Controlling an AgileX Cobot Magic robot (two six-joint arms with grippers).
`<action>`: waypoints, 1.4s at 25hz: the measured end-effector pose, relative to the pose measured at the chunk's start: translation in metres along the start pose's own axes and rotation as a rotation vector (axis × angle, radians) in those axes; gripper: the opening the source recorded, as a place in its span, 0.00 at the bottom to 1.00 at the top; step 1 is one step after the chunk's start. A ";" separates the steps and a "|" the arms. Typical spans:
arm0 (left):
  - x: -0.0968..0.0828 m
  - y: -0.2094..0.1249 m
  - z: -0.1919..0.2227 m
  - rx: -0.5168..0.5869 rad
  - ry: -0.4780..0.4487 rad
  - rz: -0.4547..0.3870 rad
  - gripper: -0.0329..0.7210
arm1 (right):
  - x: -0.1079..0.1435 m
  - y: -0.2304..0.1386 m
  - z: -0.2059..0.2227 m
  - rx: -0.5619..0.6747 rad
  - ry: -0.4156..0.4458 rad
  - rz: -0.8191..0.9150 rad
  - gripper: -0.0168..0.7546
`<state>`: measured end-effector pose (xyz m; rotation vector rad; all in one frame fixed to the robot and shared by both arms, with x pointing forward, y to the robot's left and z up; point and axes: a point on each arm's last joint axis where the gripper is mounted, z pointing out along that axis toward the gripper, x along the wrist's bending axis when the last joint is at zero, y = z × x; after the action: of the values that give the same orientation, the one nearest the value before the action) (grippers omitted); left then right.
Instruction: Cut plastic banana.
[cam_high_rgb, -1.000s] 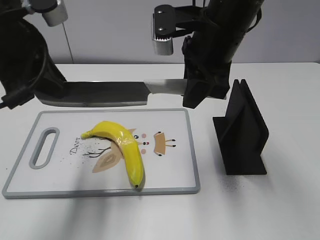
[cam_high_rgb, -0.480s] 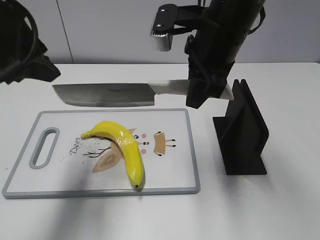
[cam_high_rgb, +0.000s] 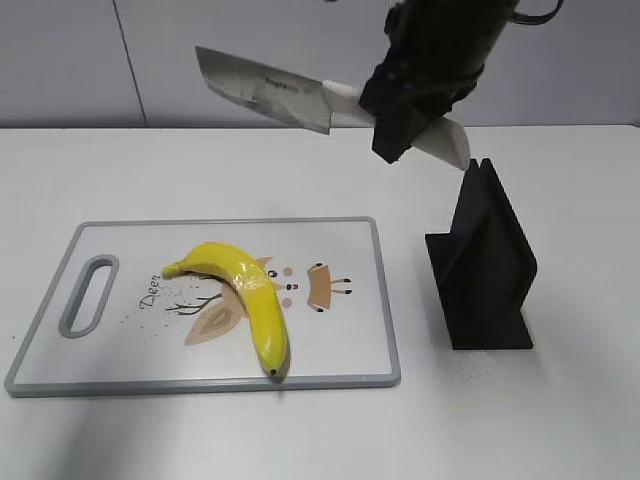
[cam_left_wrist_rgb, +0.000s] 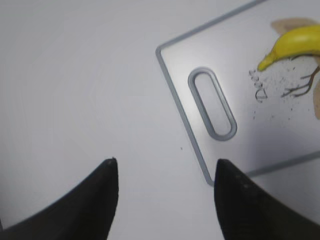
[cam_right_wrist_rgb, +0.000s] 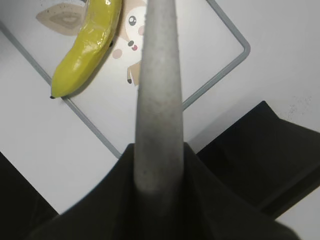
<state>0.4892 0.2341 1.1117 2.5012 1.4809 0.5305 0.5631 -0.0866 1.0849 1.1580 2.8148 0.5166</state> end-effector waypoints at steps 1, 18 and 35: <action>0.005 -0.004 -0.001 0.020 -0.014 -0.039 0.82 | 0.001 -0.001 -0.005 -0.010 -0.002 0.036 0.23; -0.008 -0.124 -0.071 -0.323 -0.060 -0.314 0.81 | -0.044 -0.113 -0.039 -0.028 -0.155 0.660 0.23; -0.068 -0.242 -0.035 -0.551 0.017 -0.300 0.81 | -0.043 -0.118 -0.029 -0.009 -0.121 0.767 0.23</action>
<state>0.2503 0.2907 1.0481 1.8261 1.4351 0.7778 0.5095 -0.2028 1.0708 2.1665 2.1784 0.4559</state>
